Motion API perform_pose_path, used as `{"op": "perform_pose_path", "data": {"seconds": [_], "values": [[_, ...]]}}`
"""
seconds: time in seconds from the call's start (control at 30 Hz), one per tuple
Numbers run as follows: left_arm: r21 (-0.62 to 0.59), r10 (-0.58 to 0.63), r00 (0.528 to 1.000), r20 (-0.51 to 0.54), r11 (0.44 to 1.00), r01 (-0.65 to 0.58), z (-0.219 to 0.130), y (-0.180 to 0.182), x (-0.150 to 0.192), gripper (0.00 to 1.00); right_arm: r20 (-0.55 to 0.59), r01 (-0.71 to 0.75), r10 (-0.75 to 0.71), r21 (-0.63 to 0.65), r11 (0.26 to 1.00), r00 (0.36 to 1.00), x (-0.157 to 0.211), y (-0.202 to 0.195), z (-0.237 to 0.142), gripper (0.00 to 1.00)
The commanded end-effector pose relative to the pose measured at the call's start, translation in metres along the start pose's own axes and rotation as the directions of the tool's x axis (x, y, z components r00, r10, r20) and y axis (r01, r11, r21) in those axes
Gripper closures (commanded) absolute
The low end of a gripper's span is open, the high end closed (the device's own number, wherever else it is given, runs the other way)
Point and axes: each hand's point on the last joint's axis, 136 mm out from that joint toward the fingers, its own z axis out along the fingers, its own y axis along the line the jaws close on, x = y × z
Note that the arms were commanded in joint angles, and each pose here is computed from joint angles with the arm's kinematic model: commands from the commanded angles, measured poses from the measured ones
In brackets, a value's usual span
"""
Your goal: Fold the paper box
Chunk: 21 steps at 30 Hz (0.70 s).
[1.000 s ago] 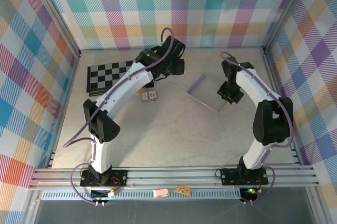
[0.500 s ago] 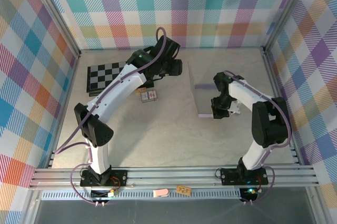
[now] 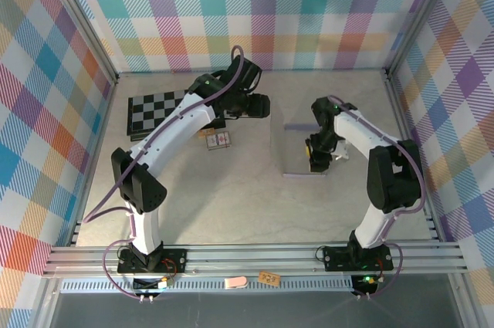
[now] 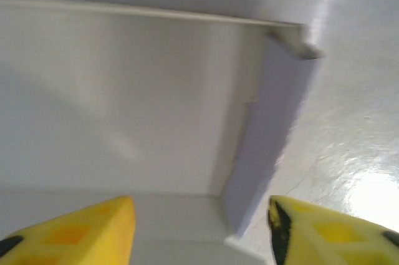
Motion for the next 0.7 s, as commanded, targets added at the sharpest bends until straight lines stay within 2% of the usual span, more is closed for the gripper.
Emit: {"op": "perform_pose_path", "data": {"seconds": [0.0, 0.1, 0.2, 0.3, 0.4, 0.57, 0.67], "values": [[-0.018, -0.003, 1.0, -0.024, 1.0, 0.003, 0.005, 0.003, 0.002, 0.4, 0.108, 0.259, -0.246, -0.129, 0.957, 0.963, -0.017, 0.032, -0.056, 0.34], [-0.066, -0.013, 1.0, -0.017, 0.998, 0.012, 0.008, 0.011, -0.001, 0.4, 0.174, 0.464, -0.435, -0.198, 0.863, 0.883, -0.038, 0.057, -0.077, 0.32], [-0.15, -0.073, 0.997, 0.004, 0.986, 0.073, 0.012, 0.035, -0.008, 0.43, 0.207, 0.634, -0.599, -0.229, 0.738, 0.773, -0.057, 0.074, -0.079, 0.38], [-0.141, -0.224, 0.975, -0.017, 0.965, 0.219, 0.026, 0.062, -0.009, 0.52, 0.169, 0.74, -0.721, -0.166, 0.652, 0.672, -0.069, 0.07, -0.061, 0.43], [-0.122, -0.294, 0.955, -0.041, 0.95, 0.287, 0.04, 0.074, -0.007, 0.56, 0.099, 0.8, -0.797, -0.162, 0.578, 0.596, -0.067, 0.064, -0.033, 0.45], [-0.108, -0.36, 0.916, -0.178, 0.932, 0.345, 0.084, 0.075, 0.021, 0.64, 0.032, 0.811, -0.823, -0.202, 0.55, 0.566, -0.06, 0.06, -0.001, 0.4], [-0.089, -0.41, 0.887, -0.214, 0.912, 0.4, 0.113, 0.073, 0.034, 0.7, -0.002, 0.805, -0.824, -0.214, 0.553, 0.566, -0.059, 0.06, 0.012, 0.41]]}}
